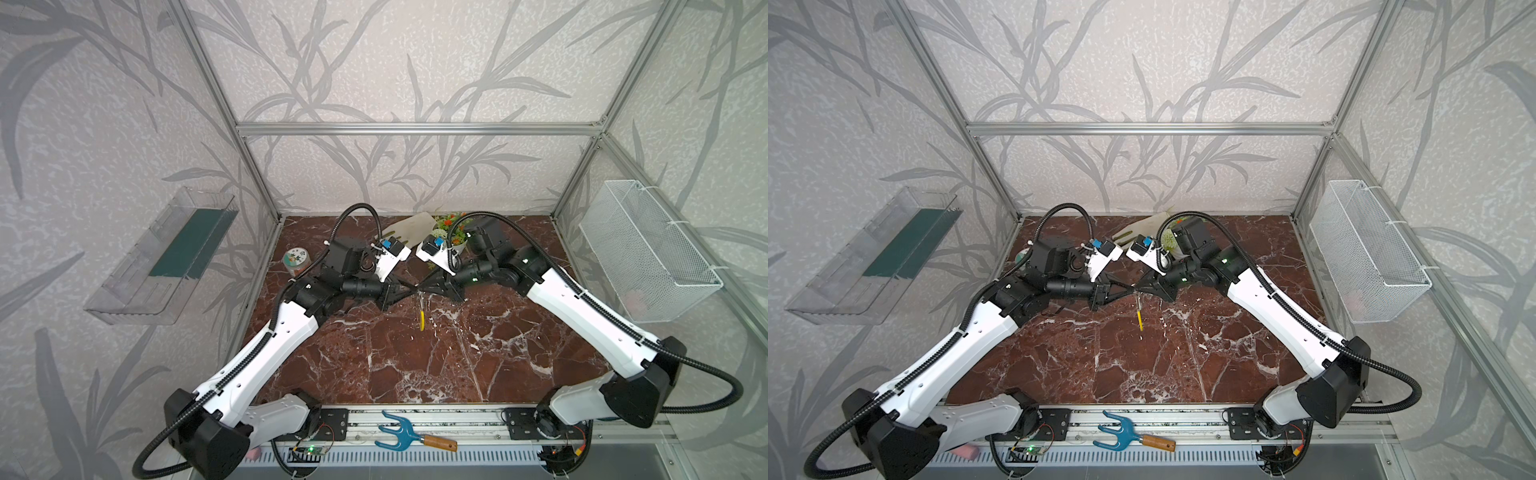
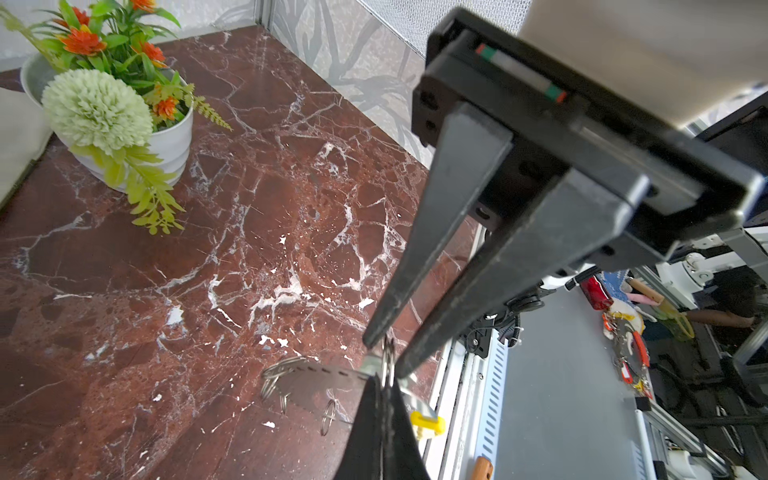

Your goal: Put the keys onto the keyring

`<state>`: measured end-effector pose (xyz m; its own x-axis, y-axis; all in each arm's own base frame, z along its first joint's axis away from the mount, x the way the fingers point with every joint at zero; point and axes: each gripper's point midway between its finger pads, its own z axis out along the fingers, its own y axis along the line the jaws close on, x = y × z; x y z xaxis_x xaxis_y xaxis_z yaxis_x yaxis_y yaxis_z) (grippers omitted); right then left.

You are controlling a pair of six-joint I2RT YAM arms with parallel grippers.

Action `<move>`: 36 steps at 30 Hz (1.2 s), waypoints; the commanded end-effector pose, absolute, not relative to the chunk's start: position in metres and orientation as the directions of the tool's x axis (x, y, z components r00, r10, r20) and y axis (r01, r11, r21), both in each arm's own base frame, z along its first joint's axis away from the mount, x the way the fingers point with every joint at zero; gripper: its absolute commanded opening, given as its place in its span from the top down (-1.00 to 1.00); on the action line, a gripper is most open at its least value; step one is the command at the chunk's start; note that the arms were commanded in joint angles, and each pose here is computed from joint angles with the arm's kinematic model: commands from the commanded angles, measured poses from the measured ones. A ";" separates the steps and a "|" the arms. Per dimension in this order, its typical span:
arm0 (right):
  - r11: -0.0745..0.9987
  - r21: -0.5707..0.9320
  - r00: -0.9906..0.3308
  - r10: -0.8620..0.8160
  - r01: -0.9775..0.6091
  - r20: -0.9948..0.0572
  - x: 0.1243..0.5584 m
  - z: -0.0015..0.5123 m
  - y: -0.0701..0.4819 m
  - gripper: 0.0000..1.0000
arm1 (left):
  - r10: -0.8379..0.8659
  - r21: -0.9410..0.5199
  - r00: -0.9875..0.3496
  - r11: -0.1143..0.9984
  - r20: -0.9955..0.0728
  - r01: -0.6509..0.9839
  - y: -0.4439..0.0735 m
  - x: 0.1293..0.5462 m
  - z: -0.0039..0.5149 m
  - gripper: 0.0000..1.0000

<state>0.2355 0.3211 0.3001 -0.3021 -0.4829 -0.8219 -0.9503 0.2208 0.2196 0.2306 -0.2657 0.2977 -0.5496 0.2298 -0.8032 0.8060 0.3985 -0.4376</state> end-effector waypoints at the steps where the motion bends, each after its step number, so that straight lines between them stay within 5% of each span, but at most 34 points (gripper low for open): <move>1: 0.256 0.250 -0.335 -0.381 -0.934 -0.861 0.240 0.320 0.314 0.56 | 0.164 -0.376 -0.462 0.378 -0.872 0.846 -0.268 0.234 0.322 1.00; 18: 0.261 0.428 -0.435 0.036 -0.865 -0.900 0.266 0.366 0.295 0.43 | -0.057 -0.335 -0.341 0.389 -0.938 0.858 -0.269 0.252 0.372 1.00; 36: 0.233 0.466 -0.473 0.027 -0.854 -0.881 0.264 0.356 0.298 0.68 | -0.054 -0.338 -0.345 0.385 -0.937 0.859 -0.270 0.251 0.376 1.00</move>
